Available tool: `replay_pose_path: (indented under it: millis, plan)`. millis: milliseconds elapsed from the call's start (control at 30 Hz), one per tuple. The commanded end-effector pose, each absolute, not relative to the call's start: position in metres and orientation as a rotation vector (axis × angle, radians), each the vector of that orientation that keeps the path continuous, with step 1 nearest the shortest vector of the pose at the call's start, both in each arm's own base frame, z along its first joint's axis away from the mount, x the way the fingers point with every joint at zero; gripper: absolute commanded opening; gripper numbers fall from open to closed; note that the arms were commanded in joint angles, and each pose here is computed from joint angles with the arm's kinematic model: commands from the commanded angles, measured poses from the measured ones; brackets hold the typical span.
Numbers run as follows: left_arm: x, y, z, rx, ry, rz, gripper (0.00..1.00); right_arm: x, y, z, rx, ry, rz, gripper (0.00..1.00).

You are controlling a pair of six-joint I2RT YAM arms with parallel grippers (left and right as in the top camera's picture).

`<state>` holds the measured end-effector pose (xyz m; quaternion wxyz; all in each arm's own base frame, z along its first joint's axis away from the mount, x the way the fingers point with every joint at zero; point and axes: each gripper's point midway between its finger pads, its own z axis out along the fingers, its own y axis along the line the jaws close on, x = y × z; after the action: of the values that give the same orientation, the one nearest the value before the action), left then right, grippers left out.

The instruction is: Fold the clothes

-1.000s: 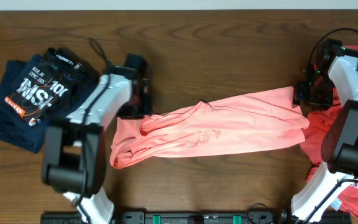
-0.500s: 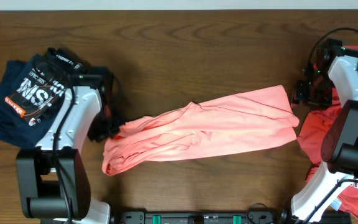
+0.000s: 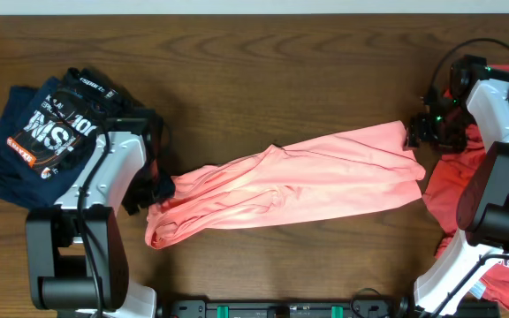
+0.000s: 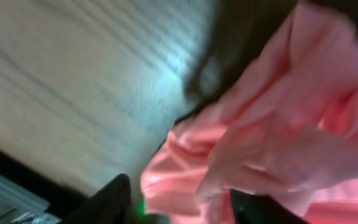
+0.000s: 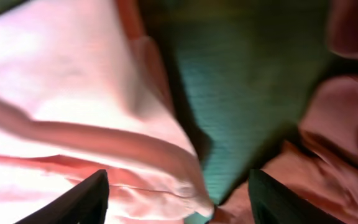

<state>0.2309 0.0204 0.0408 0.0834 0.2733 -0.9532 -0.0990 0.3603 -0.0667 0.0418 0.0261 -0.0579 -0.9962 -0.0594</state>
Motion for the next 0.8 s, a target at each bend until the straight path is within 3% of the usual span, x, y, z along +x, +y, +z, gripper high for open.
replay_pose_path:
  millis: [0,233,367,433,467,500,533,633,767]
  plan:
    - [0.236,0.021,0.044,0.85,-2.841,-0.261,0.54,0.359,-0.062,0.038,-0.061,-3.084,-0.279,0.73]
    - [0.229,0.02,0.049,0.846,-2.825,-0.258,0.55,0.351,-0.06,0.014,-0.044,-3.081,-0.281,0.82]
    - [0.238,0.02,0.064,0.885,-2.91,-0.225,0.56,0.342,-0.052,-0.001,-0.038,-3.072,-0.333,0.82]
    - [0.244,0.02,0.072,0.905,-2.959,-0.205,0.63,0.34,-0.043,-0.004,-0.029,-3.065,-0.407,0.81]
    - [0.246,0.02,0.076,0.914,-2.98,-0.197,0.75,0.338,-0.04,-0.004,-0.029,-3.058,-0.434,0.81]
    - [0.247,0.02,0.079,0.92,-2.994,-0.19,0.8,0.336,-0.036,-0.004,-0.03,-3.05,-0.459,0.8]
    - [0.247,0.02,0.081,0.924,-3.004,-0.186,0.87,0.335,-0.032,-0.004,-0.029,-3.041,-0.484,0.79]
    - [0.247,0.02,0.083,0.926,-3.009,-0.183,0.88,0.329,-0.024,-0.004,-0.012,-3.011,-0.501,0.71]
    - [0.246,0.02,0.083,0.925,-3.007,-0.184,0.88,0.325,-0.017,-0.004,0.02,-2.993,-0.488,0.51]
